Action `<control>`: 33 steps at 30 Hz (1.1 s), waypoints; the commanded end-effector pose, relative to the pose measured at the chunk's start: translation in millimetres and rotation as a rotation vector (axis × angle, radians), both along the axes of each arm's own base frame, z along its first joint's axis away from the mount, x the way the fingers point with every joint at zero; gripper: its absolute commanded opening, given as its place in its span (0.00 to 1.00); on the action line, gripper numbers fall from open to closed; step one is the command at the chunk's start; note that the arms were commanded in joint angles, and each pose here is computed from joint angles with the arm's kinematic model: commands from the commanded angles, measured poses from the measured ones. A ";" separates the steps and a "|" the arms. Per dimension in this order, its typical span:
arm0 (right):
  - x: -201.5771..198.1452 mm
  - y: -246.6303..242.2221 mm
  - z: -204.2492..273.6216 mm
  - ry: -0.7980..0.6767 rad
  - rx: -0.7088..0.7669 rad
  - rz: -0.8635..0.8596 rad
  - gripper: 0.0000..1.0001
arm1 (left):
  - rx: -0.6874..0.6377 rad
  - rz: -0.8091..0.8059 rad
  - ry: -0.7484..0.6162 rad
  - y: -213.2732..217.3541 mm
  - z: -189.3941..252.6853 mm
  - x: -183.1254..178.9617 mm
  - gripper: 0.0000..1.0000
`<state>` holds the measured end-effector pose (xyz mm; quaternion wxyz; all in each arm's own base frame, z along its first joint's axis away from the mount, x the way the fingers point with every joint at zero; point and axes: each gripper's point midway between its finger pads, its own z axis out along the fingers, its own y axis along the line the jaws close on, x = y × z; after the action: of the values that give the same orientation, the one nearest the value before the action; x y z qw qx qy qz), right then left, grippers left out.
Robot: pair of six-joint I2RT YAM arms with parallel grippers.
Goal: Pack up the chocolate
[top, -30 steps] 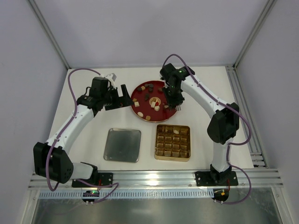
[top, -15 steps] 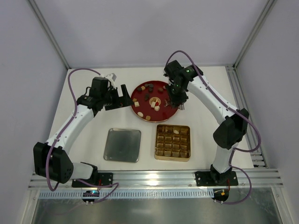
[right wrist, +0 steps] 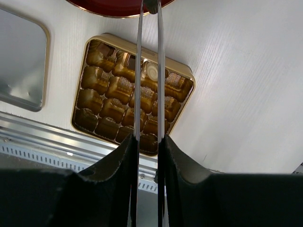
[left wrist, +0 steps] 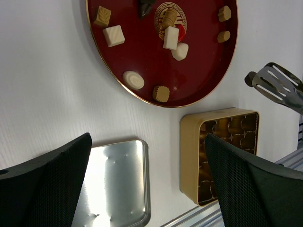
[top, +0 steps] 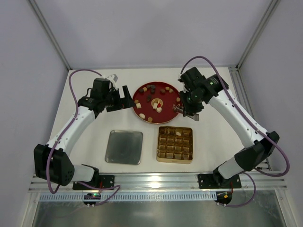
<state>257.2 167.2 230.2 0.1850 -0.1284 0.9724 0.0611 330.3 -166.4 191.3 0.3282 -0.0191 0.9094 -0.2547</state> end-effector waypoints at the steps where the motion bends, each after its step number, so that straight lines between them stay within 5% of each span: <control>1: -29.3 -11.2 6.5 0.027 0.006 -0.008 0.29 | -0.029 -0.001 -0.026 -2.4 6.8 4.6 1.00; 33: -122.9 -34.7 -21.9 0.106 0.029 -0.044 0.29 | -0.028 0.000 -0.035 -1.4 8.7 3.1 1.00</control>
<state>155.3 144.4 215.3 0.1704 -0.1086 0.9750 0.0925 329.8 -166.3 189.3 0.3269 -0.0195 0.9100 -0.2543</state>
